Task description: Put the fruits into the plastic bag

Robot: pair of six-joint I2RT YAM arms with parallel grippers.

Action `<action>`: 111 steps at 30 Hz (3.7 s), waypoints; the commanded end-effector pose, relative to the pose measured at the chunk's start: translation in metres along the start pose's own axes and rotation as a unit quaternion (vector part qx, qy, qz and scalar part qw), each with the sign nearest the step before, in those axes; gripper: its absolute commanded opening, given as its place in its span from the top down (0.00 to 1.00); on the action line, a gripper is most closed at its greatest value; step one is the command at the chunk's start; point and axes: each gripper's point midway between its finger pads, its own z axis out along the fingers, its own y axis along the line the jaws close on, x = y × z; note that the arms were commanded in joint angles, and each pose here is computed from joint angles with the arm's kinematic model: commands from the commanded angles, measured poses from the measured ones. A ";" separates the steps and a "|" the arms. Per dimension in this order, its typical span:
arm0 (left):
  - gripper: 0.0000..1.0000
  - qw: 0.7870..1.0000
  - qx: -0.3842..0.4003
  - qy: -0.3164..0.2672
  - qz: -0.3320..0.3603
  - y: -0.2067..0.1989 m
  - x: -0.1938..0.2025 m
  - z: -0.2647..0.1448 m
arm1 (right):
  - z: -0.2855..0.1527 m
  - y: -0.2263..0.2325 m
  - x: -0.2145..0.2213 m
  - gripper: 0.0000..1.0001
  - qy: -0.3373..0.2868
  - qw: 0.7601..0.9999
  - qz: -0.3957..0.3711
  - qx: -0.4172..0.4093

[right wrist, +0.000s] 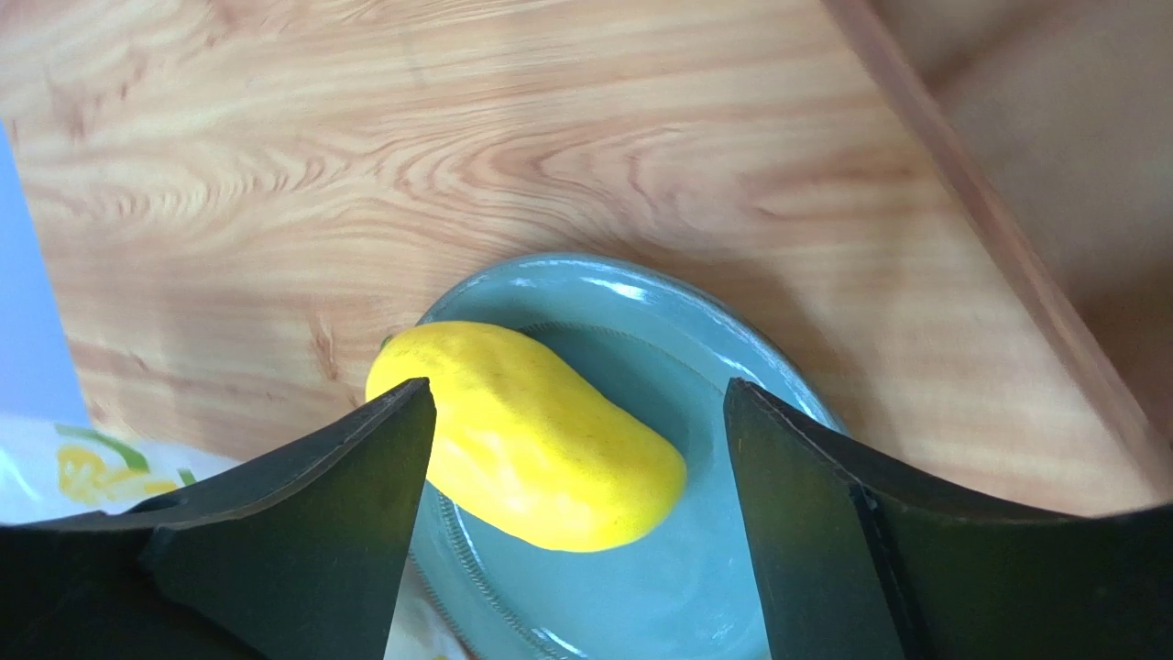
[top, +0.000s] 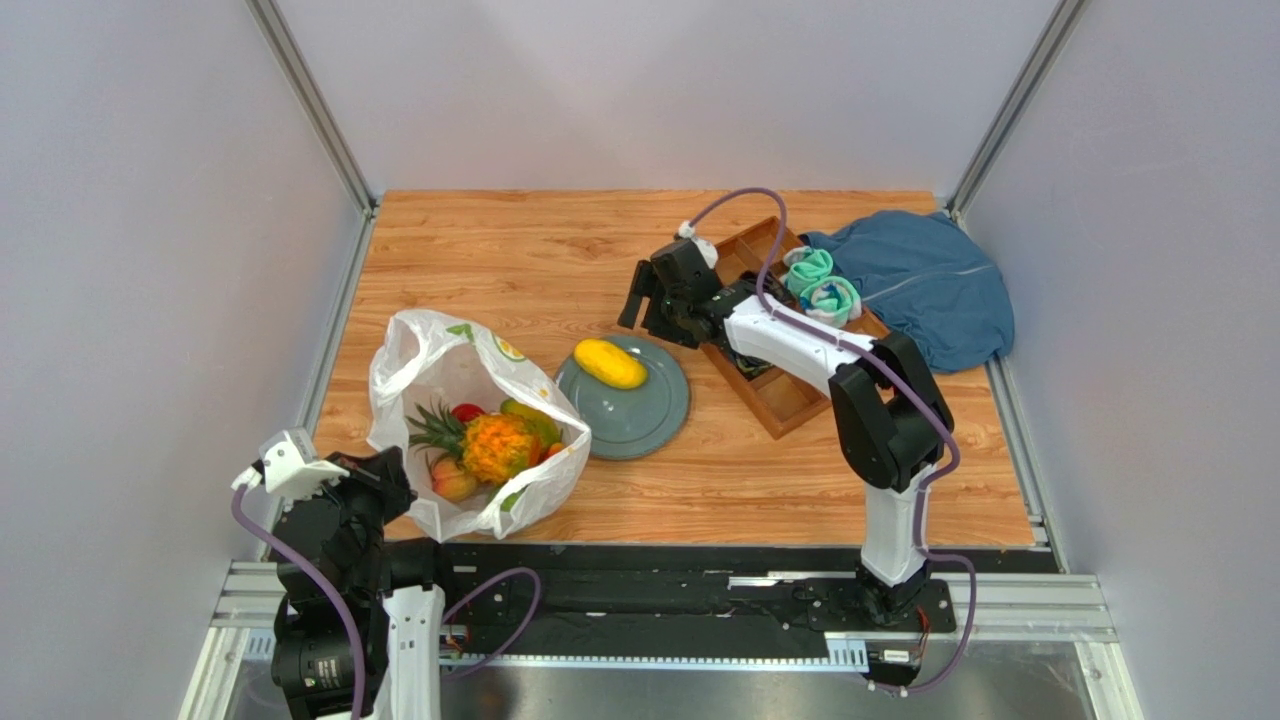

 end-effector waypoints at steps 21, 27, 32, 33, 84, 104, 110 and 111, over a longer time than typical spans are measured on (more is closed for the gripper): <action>1.00 1.000 0.010 0.009 0.007 -0.007 -0.003 0.007 | 0.012 0.059 0.048 0.19 0.035 0.904 -0.399 -0.149; 1.00 1.000 0.010 0.012 0.008 -0.007 -0.003 0.008 | 0.022 0.047 0.061 0.22 0.054 0.900 -0.412 -0.130; 1.00 1.000 0.009 0.014 0.007 -0.007 -0.002 0.009 | 0.025 0.042 0.062 0.29 0.056 0.901 -0.412 -0.123; 1.00 1.000 0.009 0.013 0.008 -0.007 -0.003 0.009 | 0.025 0.042 0.063 0.30 0.058 0.901 -0.411 -0.122; 1.00 1.000 0.009 0.013 0.010 -0.007 -0.003 0.010 | -0.232 0.254 0.147 0.79 0.053 0.821 -0.414 -0.390; 1.00 1.000 0.023 0.018 0.011 -0.012 -0.001 0.009 | -0.164 0.293 0.134 0.25 -0.010 0.864 -0.372 -0.338; 1.00 0.999 0.024 0.022 0.012 -0.012 0.000 0.010 | -0.174 0.298 0.134 0.17 -0.012 0.856 -0.372 -0.359; 1.00 0.999 0.023 0.022 0.012 -0.012 0.000 0.010 | -0.176 0.299 0.134 0.16 -0.013 0.854 -0.373 -0.363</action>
